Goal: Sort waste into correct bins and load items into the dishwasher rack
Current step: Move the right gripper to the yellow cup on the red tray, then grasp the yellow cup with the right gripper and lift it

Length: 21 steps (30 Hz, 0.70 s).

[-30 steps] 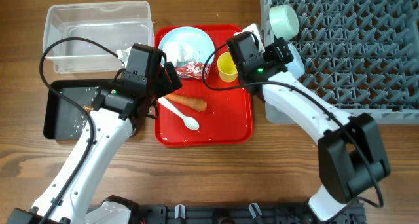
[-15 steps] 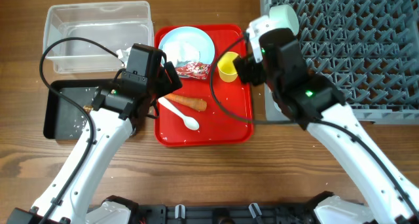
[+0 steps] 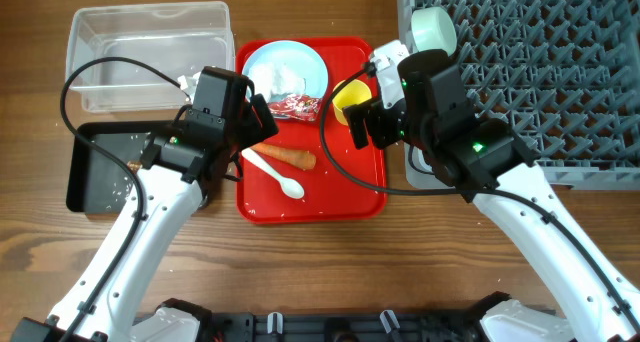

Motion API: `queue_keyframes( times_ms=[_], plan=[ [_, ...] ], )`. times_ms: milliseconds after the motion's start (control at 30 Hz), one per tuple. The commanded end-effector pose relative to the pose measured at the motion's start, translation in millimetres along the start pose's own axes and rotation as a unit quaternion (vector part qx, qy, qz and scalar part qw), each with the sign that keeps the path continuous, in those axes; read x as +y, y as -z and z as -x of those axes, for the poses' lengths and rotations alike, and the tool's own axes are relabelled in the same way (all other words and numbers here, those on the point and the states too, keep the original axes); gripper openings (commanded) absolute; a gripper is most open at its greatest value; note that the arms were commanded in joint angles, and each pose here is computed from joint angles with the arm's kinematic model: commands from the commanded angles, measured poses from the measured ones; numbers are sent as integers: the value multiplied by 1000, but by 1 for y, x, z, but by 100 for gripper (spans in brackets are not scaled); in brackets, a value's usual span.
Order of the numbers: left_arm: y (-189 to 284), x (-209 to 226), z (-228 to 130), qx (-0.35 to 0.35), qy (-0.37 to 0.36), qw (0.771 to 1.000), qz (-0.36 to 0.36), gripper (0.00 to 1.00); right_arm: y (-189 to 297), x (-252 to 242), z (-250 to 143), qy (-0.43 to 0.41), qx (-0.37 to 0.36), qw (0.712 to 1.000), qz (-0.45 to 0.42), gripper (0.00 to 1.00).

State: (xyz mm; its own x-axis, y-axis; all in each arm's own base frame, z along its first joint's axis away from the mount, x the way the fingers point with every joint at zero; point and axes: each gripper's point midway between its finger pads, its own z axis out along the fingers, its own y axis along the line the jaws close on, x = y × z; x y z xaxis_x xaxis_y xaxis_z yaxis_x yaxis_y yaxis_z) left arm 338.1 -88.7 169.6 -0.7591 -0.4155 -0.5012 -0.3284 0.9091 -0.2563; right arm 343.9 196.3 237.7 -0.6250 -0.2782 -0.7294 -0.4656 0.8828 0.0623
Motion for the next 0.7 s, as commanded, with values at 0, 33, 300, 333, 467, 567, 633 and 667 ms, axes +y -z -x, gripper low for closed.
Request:
queue_keyframes(
  times_ms=[0, 33, 300, 333, 467, 567, 633, 667],
  plan=[
    [-1, 1, 3, -3, 6, 1000, 4, 100, 4, 3, 1, -61, -4, 998, 10, 100],
    [-1, 1, 3, -3, 6, 1000, 4, 100, 4, 3, 1, -64, -4, 998, 11, 100],
    [-1, 1, 3, -3, 6, 1000, 4, 100, 4, 4, 5, -76, -11, 997, 13, 100],
    [-1, 1, 3, -3, 6, 1000, 4, 100, 4, 4, 5, -76, -11, 997, 13, 100],
    [-1, 1, 3, -3, 6, 1000, 4, 100, 4, 4, 4, -74, -11, 997, 12, 100],
    [-1, 1, 3, -3, 6, 1000, 4, 100, 2, 4, 4, -75, -9, 997, 12, 100],
    [-1, 1, 3, -3, 6, 1000, 4, 100, -2, 3, 1, -75, -2, 997, 12, 100],
    [-1, 1, 3, -3, 6, 1000, 4, 100, -8, 3, -1, -75, 3, 997, 11, 100]
  ],
)
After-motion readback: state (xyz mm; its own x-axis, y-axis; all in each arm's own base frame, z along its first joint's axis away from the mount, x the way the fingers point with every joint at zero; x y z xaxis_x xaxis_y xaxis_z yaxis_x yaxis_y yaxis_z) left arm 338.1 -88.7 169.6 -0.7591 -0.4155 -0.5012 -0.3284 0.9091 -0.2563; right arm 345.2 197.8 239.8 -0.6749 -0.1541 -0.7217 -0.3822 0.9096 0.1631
